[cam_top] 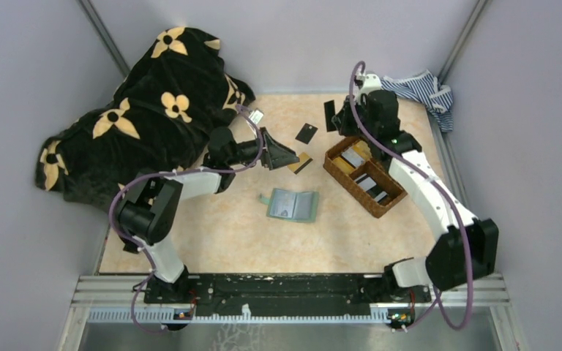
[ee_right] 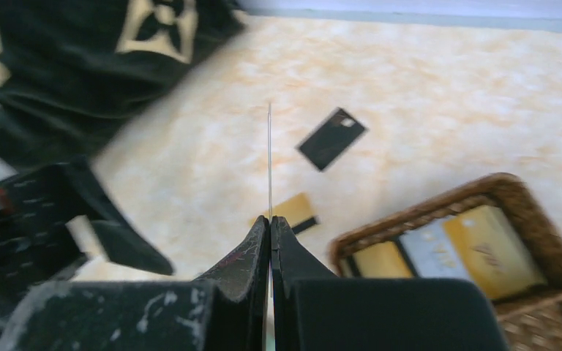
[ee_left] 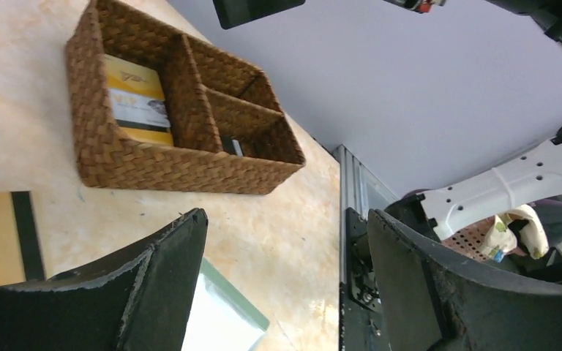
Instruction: Take the credit cards out of the card holder
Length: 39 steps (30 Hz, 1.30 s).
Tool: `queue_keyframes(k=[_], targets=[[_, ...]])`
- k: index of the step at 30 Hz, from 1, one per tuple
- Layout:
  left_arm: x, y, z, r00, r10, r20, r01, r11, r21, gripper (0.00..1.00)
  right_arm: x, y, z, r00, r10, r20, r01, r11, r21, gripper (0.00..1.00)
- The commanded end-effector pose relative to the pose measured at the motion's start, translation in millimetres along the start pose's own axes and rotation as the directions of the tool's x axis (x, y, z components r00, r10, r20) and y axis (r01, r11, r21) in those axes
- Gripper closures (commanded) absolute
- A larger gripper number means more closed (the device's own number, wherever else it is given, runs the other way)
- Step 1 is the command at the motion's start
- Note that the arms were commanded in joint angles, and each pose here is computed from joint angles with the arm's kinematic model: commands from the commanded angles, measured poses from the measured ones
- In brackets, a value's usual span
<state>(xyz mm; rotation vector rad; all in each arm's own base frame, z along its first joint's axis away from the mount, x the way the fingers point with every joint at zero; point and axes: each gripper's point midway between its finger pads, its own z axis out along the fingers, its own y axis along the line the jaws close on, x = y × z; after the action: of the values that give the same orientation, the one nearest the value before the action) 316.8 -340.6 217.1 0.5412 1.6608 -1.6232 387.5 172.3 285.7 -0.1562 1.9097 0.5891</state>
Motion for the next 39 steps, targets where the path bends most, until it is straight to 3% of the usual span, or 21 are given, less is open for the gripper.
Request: queue_keyframes(k=[1,7,17,23,32,39], targets=[[9.6,36.3,-3.3,0.999,-0.048,-0.021,0.047,0.999,-0.023,0.14,6.3,-64.8,14.3,0.978,-0.171,-0.121,0.196,0.953,0.233,1.00],[12.5,53.4,-13.4,0.996,-0.086,0.000,0.086,0.996,-0.037,0.15,0.2,-115.6,38.7,0.958,-0.176,-0.227,0.237,0.930,0.281,1.00],[7.1,39.3,-17.3,1.000,-0.001,-0.022,-0.001,0.995,-0.096,0.16,19.3,-137.7,30.5,0.930,-0.162,-0.329,0.281,0.892,0.354,1.00],[4.3,18.4,-14.5,1.000,0.011,-0.020,-0.012,0.999,-0.051,0.16,48.1,-127.3,19.7,0.883,-0.189,-0.430,0.333,0.897,0.290,1.00],[4.8,-0.5,-12.5,1.000,-0.005,-0.017,0.005,1.000,0.017,0.17,97.6,-84.4,8.9,0.786,-0.349,-0.511,0.447,0.891,0.077,1.00],[7.6,-8.3,-11.6,1.000,0.004,-0.021,-0.004,1.000,0.030,0.18,103.7,-77.8,-10.8,0.793,-0.356,-0.494,0.445,0.892,0.072,1.00]])
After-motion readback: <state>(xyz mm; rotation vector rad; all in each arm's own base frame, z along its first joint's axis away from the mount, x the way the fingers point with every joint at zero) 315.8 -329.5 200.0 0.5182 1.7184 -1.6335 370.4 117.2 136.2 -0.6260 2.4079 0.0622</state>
